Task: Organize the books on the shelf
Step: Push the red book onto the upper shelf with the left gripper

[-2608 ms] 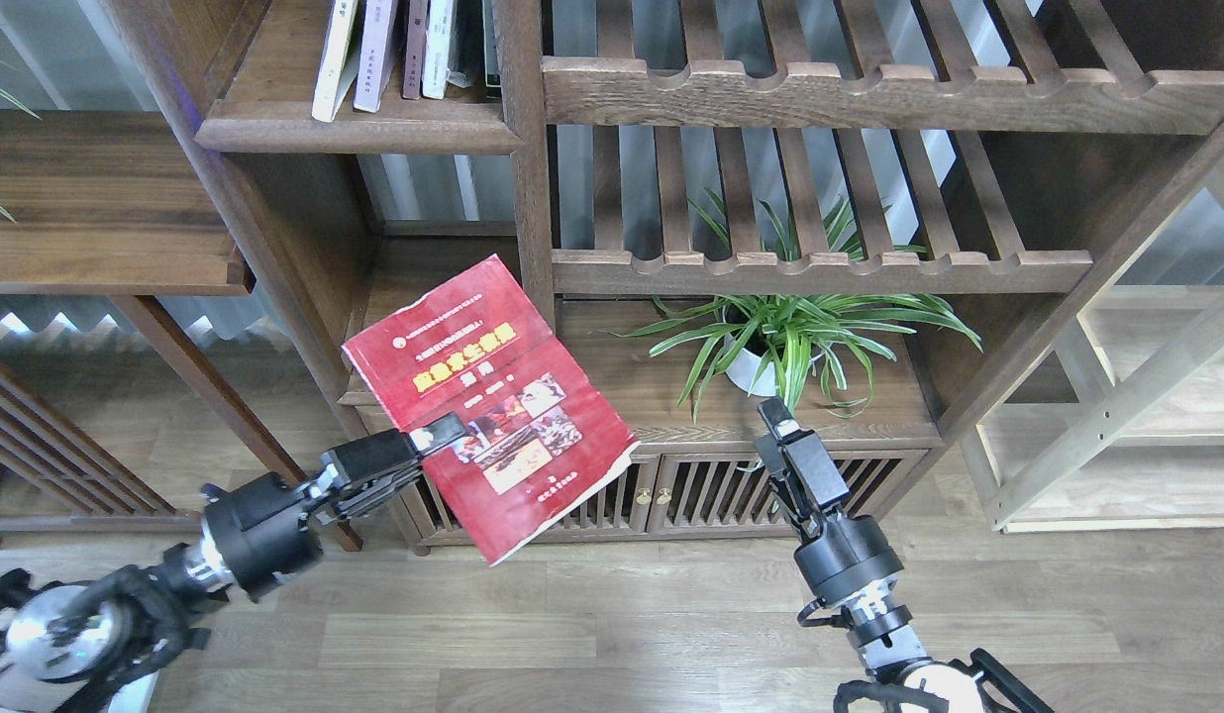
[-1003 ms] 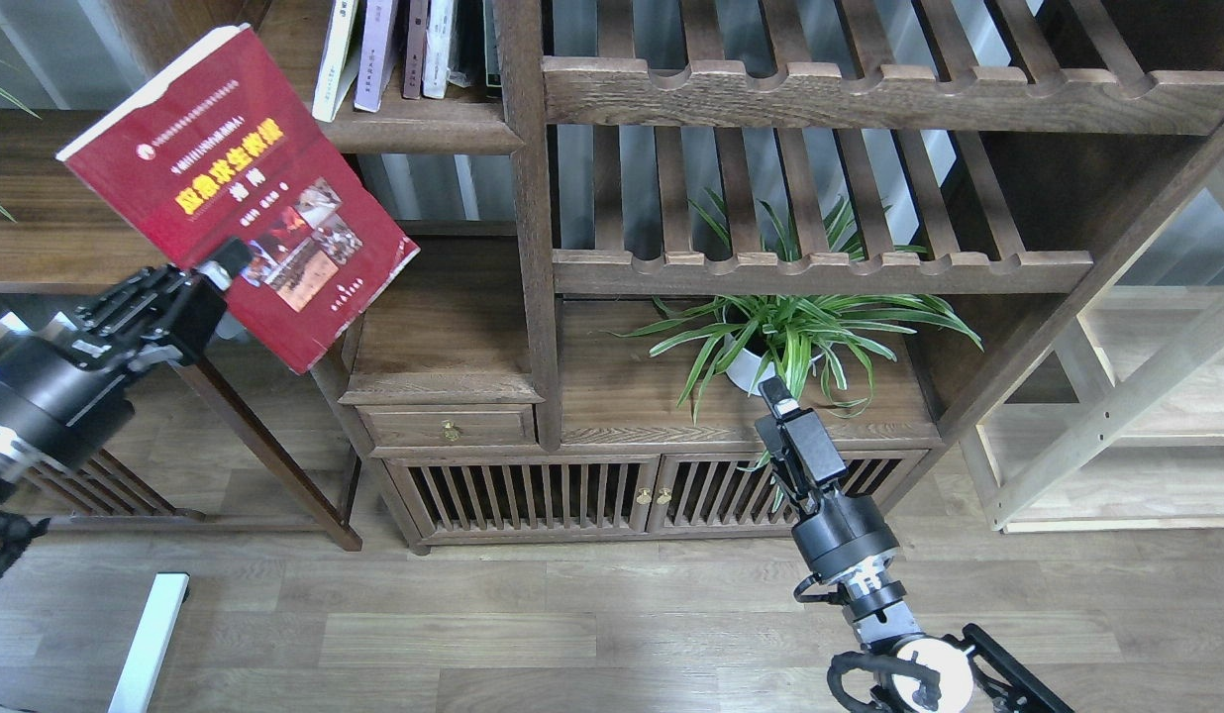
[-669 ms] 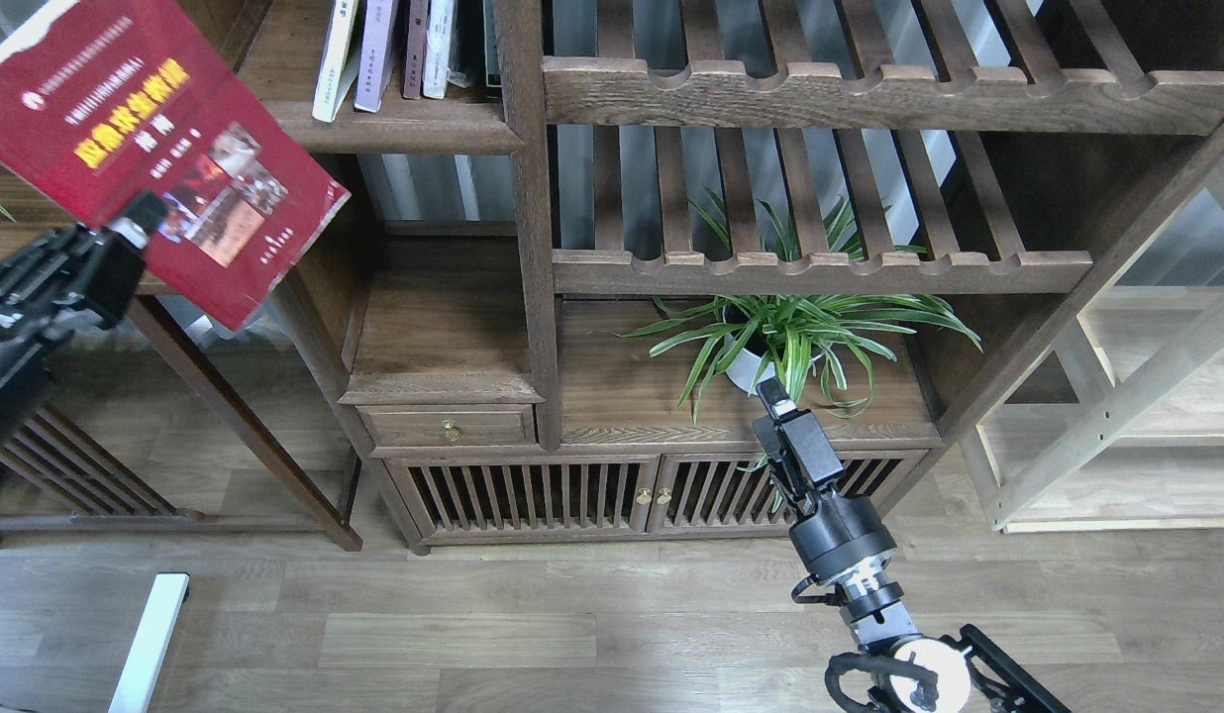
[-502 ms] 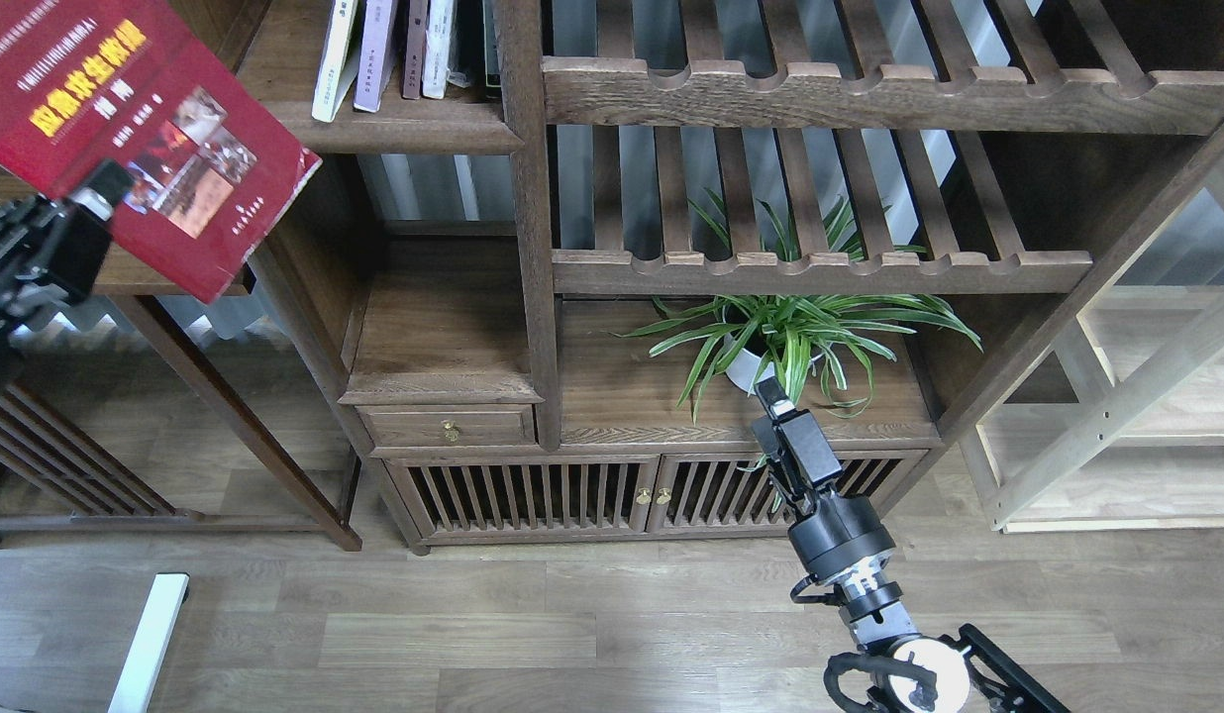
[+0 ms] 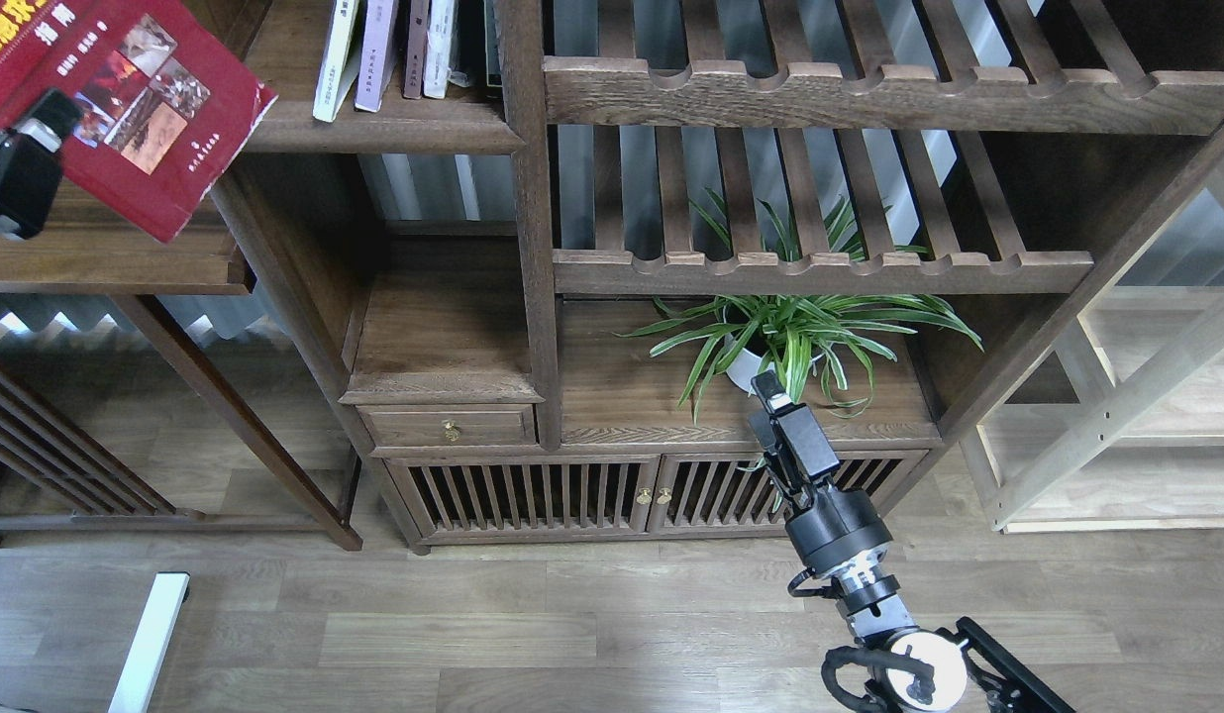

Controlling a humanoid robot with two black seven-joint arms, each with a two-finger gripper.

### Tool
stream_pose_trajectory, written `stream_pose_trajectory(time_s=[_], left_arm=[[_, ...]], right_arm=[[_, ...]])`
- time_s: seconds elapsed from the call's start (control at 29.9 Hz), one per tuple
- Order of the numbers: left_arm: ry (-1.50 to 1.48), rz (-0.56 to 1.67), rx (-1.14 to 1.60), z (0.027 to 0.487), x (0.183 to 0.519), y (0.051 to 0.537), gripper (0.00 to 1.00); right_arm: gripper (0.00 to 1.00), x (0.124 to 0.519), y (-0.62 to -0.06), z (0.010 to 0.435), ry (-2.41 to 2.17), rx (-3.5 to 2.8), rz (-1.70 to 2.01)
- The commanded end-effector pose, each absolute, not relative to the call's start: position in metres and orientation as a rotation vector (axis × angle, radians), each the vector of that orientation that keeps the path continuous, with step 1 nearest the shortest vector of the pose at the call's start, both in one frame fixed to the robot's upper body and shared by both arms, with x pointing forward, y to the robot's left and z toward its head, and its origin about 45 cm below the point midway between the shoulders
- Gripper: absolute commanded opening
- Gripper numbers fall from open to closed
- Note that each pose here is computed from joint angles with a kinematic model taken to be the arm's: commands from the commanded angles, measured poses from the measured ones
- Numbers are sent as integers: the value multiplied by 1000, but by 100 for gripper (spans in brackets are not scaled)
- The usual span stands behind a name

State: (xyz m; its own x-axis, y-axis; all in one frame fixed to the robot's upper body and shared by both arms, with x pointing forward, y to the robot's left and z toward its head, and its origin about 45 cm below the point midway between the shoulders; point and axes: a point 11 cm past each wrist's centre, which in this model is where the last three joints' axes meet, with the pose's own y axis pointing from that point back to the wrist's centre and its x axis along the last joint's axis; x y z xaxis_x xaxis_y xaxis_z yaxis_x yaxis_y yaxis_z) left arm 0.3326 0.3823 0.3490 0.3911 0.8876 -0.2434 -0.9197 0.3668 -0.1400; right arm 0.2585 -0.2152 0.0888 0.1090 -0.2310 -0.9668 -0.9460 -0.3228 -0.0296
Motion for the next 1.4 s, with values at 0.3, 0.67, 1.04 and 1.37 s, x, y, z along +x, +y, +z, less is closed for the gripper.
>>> stream_pose_trajectory(time_s=[0.3, 0.67, 1.04, 1.37], left_arm=[[108, 1117, -163, 359, 355, 373, 2], [32, 1087, -66, 387, 376, 369, 2], [2, 1111, -17, 399, 375, 384, 3], [17, 1118, -15, 402, 372, 395, 3]], right_arm=[[99, 261, -216, 91, 1162, -1675, 1252], [99, 262, -216, 91, 1161, -1673, 1251], [99, 262, -217, 91, 1164, -1672, 1248], [99, 262, -218, 91, 1167, -1669, 1246]])
